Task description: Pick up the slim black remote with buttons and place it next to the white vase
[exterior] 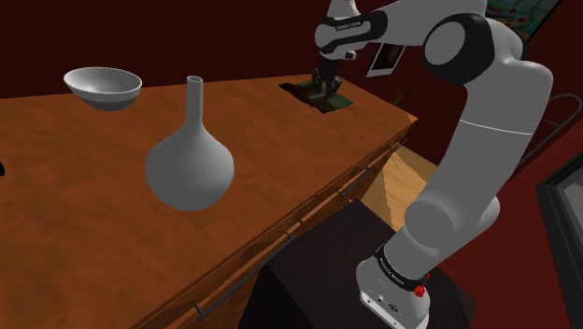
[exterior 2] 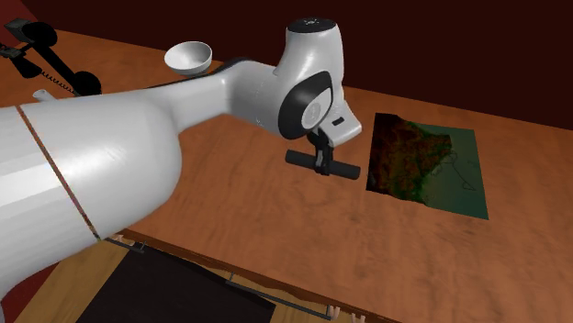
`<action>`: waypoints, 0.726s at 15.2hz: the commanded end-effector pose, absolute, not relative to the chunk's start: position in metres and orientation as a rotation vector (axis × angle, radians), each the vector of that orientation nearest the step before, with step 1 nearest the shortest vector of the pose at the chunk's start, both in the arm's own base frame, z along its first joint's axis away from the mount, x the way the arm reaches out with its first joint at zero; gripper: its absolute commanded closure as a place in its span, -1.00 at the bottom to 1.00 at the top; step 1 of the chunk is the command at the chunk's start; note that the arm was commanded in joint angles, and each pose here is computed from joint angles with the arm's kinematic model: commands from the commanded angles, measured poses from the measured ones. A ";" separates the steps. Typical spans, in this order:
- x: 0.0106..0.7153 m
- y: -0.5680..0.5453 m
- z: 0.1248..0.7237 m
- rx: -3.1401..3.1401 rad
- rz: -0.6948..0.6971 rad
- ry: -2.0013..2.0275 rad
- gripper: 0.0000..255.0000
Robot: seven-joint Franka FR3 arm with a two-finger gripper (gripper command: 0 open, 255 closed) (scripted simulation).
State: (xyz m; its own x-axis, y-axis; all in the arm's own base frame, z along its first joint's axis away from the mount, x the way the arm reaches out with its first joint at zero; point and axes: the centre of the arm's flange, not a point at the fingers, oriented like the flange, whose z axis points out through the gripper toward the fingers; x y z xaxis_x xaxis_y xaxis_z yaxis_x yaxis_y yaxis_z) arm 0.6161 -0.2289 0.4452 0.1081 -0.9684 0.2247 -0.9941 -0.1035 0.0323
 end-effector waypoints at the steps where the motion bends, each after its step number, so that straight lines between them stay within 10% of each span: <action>1: 0.615 -0.230 0.456 2.201 0.218 -1.976 1.00; 11: 0.615 -0.230 0.509 2.201 0.218 -1.976 1.00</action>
